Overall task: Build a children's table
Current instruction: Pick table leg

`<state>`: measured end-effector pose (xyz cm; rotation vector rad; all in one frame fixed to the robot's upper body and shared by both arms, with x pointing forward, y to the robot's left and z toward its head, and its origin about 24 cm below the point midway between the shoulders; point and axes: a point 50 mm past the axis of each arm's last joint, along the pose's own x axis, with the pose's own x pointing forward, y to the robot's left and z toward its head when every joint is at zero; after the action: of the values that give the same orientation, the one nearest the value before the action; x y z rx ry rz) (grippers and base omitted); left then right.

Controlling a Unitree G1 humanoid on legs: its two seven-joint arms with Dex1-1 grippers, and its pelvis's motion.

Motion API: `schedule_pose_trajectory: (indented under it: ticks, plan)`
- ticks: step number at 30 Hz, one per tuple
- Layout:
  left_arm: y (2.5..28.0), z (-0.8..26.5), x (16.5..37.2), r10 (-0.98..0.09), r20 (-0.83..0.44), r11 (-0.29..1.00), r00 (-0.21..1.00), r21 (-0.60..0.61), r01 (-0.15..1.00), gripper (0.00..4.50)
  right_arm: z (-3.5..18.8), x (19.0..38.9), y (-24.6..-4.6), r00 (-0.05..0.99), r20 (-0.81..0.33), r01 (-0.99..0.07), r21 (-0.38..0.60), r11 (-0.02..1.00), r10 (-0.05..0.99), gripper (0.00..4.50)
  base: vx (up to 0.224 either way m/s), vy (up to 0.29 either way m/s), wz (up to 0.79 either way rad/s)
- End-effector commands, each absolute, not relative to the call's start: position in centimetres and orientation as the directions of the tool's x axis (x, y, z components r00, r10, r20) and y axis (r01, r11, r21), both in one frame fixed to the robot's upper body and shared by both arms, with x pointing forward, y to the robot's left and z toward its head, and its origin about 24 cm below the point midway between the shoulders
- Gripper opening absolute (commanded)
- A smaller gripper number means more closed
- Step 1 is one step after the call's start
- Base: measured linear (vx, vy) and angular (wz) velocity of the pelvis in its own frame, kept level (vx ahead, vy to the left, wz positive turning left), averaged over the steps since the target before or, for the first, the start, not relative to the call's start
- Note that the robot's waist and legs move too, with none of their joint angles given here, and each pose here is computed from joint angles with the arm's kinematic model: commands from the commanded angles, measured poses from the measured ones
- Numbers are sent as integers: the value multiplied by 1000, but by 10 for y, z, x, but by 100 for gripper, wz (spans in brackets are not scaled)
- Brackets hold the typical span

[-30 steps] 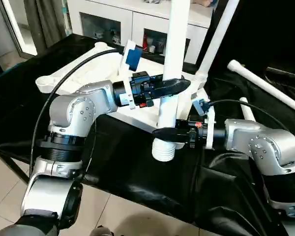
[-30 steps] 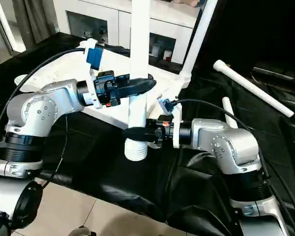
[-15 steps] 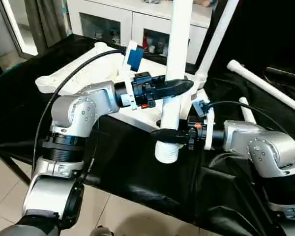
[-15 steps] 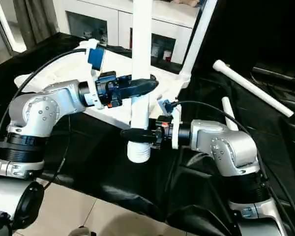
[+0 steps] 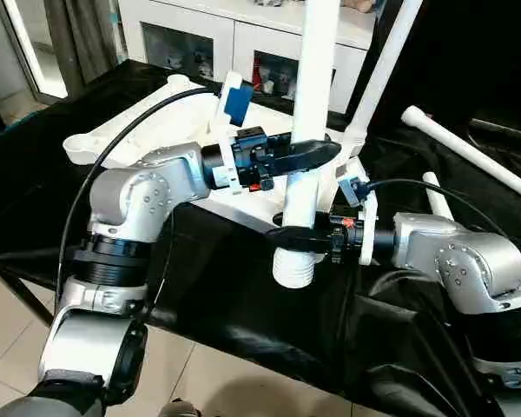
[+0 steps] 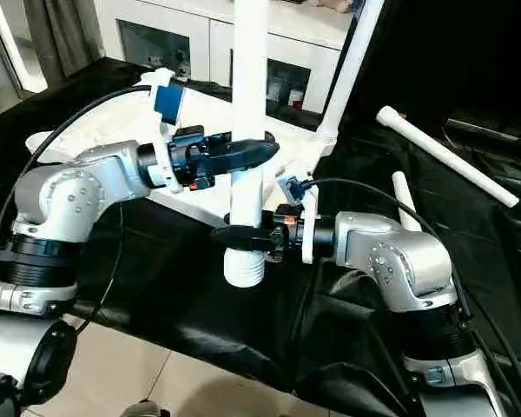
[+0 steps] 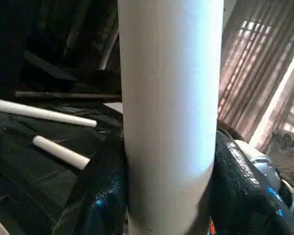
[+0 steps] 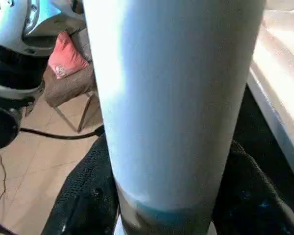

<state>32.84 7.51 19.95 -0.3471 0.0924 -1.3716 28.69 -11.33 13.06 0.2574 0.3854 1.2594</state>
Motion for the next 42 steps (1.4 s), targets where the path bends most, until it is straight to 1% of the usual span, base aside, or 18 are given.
schedule_pose_trajectory:
  ticks: [1, 3, 4, 6, 7, 9, 14, 16, 18, 21, 22, 23, 24, 25, 27, 28, 31, 42]
  plan:
    - [70, 207, 335, -944, 185, 204, 271, -317, 926, 254, 133, 293, -118, 358, -91, -842, 399, 364, 929, 194, 0, 0, 0]
    - [71, 210, 336, -928, 238, 199, 288, -339, 920, 254, 135, 297, -118, 413, -52, -820, 415, 395, 909, 194, 0, 0, 0]
    - [73, 214, 339, -895, 310, 205, 322, -354, 912, 290, 137, 301, -119, 478, -1, -786, 446, 428, 879, 193, 0, 0, 0]
    - [75, 216, 342, -862, 359, 228, 359, -358, 905, 297, 138, 303, -120, 502, 25, -773, 462, 435, 865, 193, 0, 0, 0]
    - [78, 219, 345, -792, 461, 222, 399, -392, 893, 299, 141, 305, -121, 550, 76, -748, 488, 450, 832, 193, 0, 0, 0]
    - [83, 220, 346, -724, 543, 184, 426, -444, 877, 299, 144, 307, -122, 603, 125, -721, 507, 472, 788, 192, 0, 0, 0]
    - [89, 220, 349, -668, 588, 174, 456, -473, 864, 299, 147, 314, -129, 701, 159, -656, 524, 542, 695, 192, 0, 0, 0]
    - [88, 212, 353, -744, 475, 279, 470, -419, 864, 299, 141, 319, -139, 770, 89, -593, 464, 658, 632, 192, 0, 0, 0]
    - [87, 180, 359, -873, 102, 464, 477, -127, 877, 299, 126, 320, -153, 830, -56, -520, 285, 805, 555, 192, 0, 0, 0]
    - [93, 148, 361, -872, -219, 419, 437, 124, 899, 299, 117, 317, -164, 848, -132, -487, 187, 853, 513, 191, 0, 0, 0]
    - [93, 148, 361, -872, -219, 419, 437, 124, 899, 299, 117, 317, -164, 848, -132, -487, 187, 853, 513, 191, 0, 0, 0]
    - [97, 135, 361, -847, -341, 363, 408, 192, 912, 299, 116, 315, -169, 853, -148, -480, 158, 863, 501, 191, 0, 0, 0]
    - [97, 135, 361, -847, -341, 363, 408, 192, 912, 299, 116, 315, -169, 853, -148, -480, 158, 863, 501, 191, 0, 0, 0]
    - [104, 116, 362, -793, -496, 266, 355, 243, 933, 299, 113, 310, -176, 863, -165, -460, 134, 878, 478, 191, 0, 0, 0]
    - [104, 115, 362, -790, -500, 264, 354, 244, 933, 299, 113, 310, -176, 863, -165, -460, 134, 878, 477, 191, 0, 0, 0]
    - [107, 105, 364, -749, -573, 219, 333, 260, 940, 299, 113, 306, -180, 870, -171, -445, 134, 885, 463, 191, 0, 0, 0]
    - [109, 94, 369, -677, -645, 189, 355, 313, 931, 299, 113, 303, -184, 874, -179, -435, 126, 892, 451, 191, 0, 0, 0]
    - [108, 87, 379, -591, -672, 189, 445, 421, 887, 299, 114, 293, -188, 873, -196, -439, 87, 895, 447, 191, 0, 0, 0]
